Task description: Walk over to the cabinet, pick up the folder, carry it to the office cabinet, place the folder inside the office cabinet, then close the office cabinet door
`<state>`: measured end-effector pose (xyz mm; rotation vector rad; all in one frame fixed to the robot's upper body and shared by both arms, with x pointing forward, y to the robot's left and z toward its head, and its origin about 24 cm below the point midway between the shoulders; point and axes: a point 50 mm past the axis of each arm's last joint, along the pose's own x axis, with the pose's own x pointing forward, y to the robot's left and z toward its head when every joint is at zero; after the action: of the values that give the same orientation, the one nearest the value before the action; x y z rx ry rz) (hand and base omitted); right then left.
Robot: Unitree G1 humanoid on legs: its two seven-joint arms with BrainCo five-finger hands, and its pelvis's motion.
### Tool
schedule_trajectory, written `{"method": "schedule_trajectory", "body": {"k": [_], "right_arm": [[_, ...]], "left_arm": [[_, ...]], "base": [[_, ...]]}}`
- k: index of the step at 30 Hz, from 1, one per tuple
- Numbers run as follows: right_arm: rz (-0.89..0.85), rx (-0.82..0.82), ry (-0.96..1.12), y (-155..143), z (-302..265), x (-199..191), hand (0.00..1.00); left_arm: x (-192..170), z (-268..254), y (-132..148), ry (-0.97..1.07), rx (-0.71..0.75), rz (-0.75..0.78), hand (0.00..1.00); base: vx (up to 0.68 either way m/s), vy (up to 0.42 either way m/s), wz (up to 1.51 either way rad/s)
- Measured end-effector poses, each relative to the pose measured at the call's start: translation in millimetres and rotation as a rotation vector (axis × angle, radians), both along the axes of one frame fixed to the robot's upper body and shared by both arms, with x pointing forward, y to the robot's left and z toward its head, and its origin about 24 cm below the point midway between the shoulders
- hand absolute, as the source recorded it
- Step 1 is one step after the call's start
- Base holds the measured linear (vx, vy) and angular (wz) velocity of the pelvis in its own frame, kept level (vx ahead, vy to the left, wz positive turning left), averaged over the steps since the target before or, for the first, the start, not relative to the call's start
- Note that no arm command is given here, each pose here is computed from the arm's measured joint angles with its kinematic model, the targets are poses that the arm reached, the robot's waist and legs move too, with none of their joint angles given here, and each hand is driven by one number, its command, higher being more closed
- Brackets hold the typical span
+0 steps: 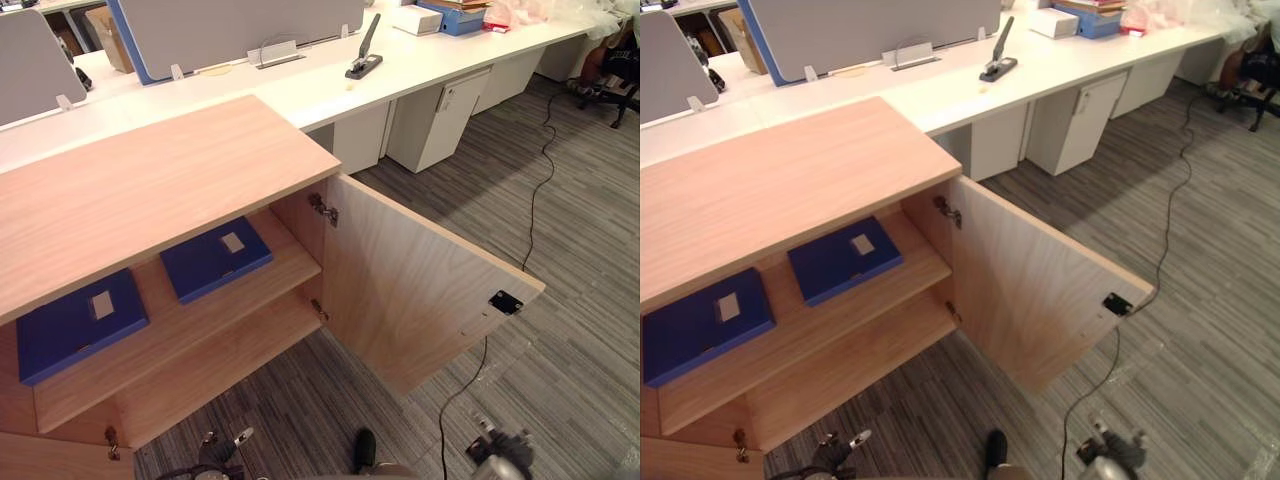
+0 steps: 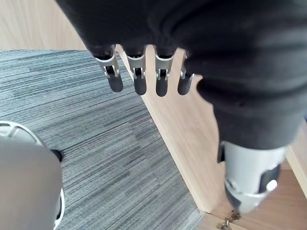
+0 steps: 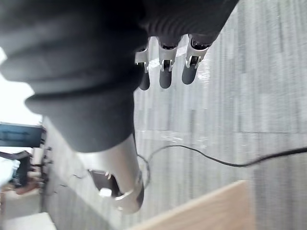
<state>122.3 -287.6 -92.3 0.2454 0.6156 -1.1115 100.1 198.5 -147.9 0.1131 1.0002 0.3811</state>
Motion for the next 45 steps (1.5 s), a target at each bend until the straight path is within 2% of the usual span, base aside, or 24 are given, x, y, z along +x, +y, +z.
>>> {"method": "schedule_trajectory", "body": {"k": [3,6,11,15,19,31,33,34,37,39,41,44,45], "right_arm": [[-0.018,-0.072,-0.085,-10.8,20.7,16.6,0.00],[0.029,-0.191,-0.211,-20.3,56.0,49.3,0.00],[0.063,-0.278,-0.331,-28.7,90.7,82.4,0.00],[0.163,-0.384,-0.338,-38.6,111.7,96.6,0.00],[0.303,-0.433,-0.359,-31.5,126.2,119.9,0.00],[1.027,-0.516,-0.233,16.0,128.5,153.6,0.00],[1.251,-0.550,-0.177,29.8,129.3,154.0,0.00],[1.280,-0.552,-0.169,31.5,129.2,153.9,0.00],[1.587,-0.549,-0.129,65.8,125.7,151.5,0.00],[1.922,-0.582,-0.079,102.5,124.9,140.9,0.00],[2.078,-0.578,-0.111,125.9,128.2,136.0,0.00],[2.418,-0.477,-0.001,137.8,118.7,100.4,0.00],[2.468,-0.438,0.023,137.7,114.1,90.4,0.00]], "left_arm": [[0.5,0.8,-1.8,-0.005,-0.004,-0.011,0.00],[2.7,1.3,-5.2,-0.008,-0.008,-0.033,0.00],[4.7,2.5,-9.7,-0.016,-0.013,-0.058,0.00],[8.1,5.0,-19.5,-0.035,-0.026,-0.119,0.00],[10.5,7.5,-31.7,-0.056,-0.052,-0.185,0.00],[9.1,12.7,-41.3,-0.089,-0.130,-0.283,0.00],[8.7,13.5,-40.4,-0.095,-0.140,-0.287,0.00],[8.7,13.5,-40.2,-0.096,-0.142,-0.288,0.00],[8.6,13.4,-40.5,-0.097,-0.161,-0.304,0.00],[9.1,13.7,-41.8,-0.101,-0.175,-0.316,0.00],[9.4,13.8,-43.8,-0.105,-0.190,-0.335,0.00],[8.5,11.4,-40.8,-0.112,-0.192,-0.327,0.00],[8.8,10.1,-38.3,-0.109,-0.187,-0.315,0.00]], "base": [[-0.02,0.003,0.05],[-0.01,0.008,0.05],[0.01,0.012,0.09],[0.00,0.001,-0.01],[-0.05,0.008,0.03],[-0.08,-0.014,-0.04],[-0.01,-0.058,-0.04],[0.00,-0.059,-0.07],[0.03,-0.055,-0.07],[0.03,-0.040,-0.06],[0.04,-0.021,-0.02],[0.05,0.005,0.06],[0.04,0.023,0.07]]}}
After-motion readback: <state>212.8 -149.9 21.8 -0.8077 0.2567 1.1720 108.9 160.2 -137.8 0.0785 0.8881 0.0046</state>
